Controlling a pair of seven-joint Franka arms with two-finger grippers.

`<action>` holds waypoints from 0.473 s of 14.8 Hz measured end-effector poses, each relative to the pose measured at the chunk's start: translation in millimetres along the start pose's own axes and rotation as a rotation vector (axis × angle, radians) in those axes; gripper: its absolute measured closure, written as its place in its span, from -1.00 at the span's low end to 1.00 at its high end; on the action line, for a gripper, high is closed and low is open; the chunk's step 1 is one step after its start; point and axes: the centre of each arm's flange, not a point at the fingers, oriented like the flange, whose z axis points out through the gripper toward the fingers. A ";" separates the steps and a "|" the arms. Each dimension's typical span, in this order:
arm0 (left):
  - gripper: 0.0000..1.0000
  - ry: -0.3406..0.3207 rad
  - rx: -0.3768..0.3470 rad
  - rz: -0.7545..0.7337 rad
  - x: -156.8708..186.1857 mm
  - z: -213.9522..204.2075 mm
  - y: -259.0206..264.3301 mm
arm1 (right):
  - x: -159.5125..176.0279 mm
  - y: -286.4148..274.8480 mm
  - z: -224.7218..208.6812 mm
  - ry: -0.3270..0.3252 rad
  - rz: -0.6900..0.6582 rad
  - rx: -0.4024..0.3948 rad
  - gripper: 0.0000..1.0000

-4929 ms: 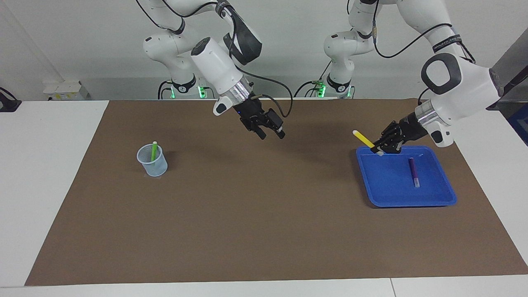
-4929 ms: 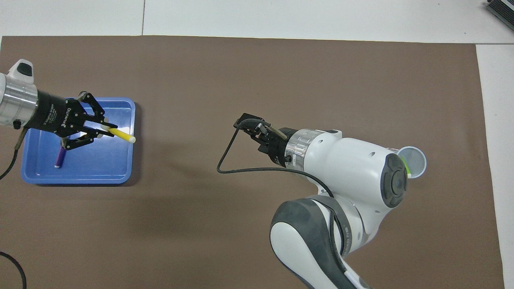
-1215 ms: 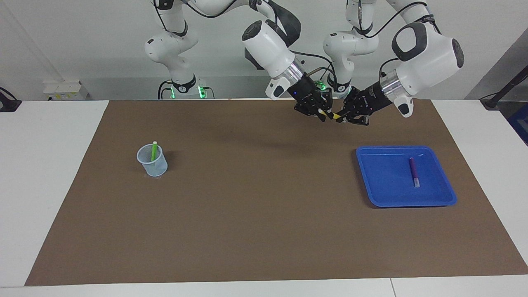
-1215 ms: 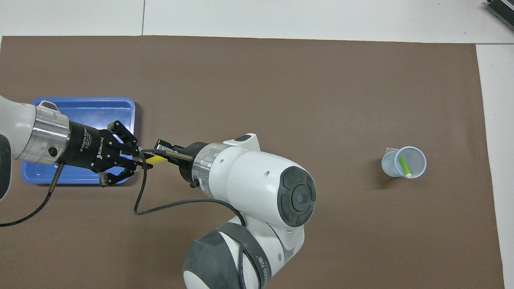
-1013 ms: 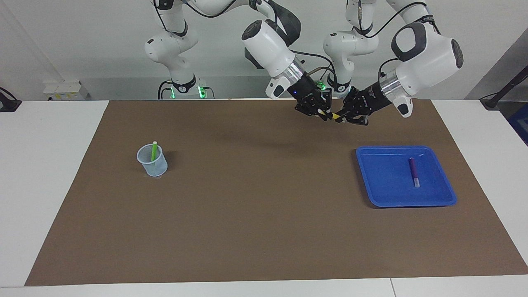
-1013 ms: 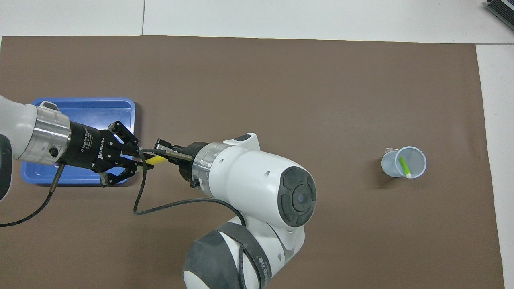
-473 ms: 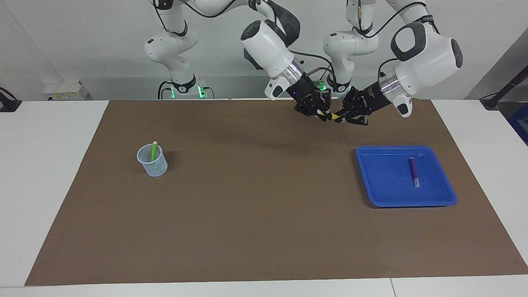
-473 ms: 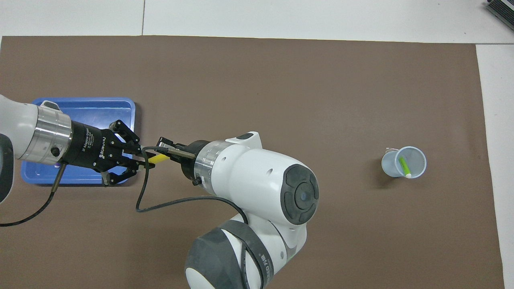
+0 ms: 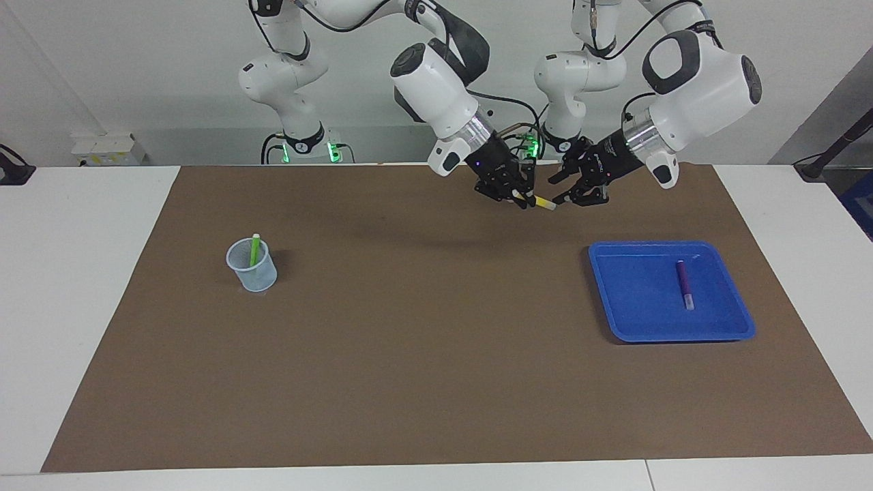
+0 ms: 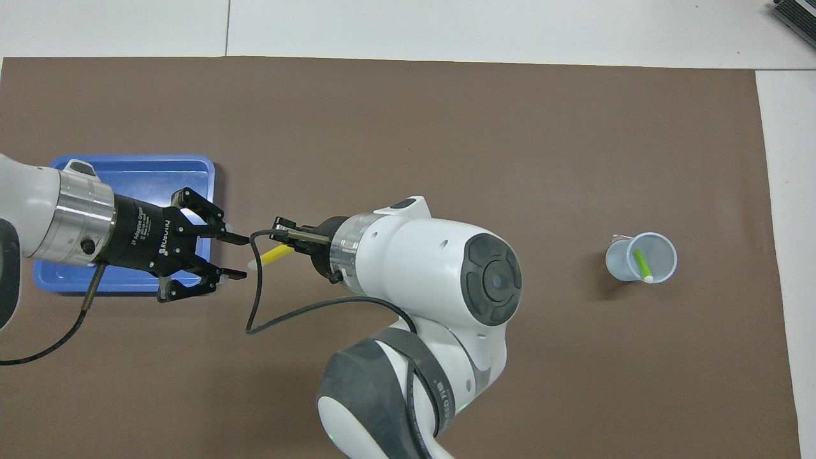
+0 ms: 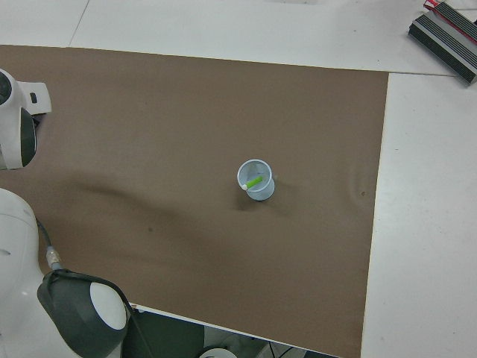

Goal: Transfer and insert pens with both arms
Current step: 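Carry the yellow pen with the right gripper to the clear cup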

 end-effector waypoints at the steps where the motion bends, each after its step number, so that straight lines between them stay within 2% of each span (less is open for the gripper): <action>1: 0.00 0.003 0.004 0.076 0.3 1.1 -2.7 | 9.1 8.4 -5.9 -0.015 -0.027 -0.020 0.65; 4: 0.00 0.054 0.053 0.407 12.1 12.6 -15.6 | 37.9 42.6 -31.0 -0.066 -0.130 -0.103 0.65; 7: 0.00 0.134 0.128 0.757 25.9 15.9 -23.3 | 62.2 91.8 -67.0 -0.143 -0.298 -0.242 0.65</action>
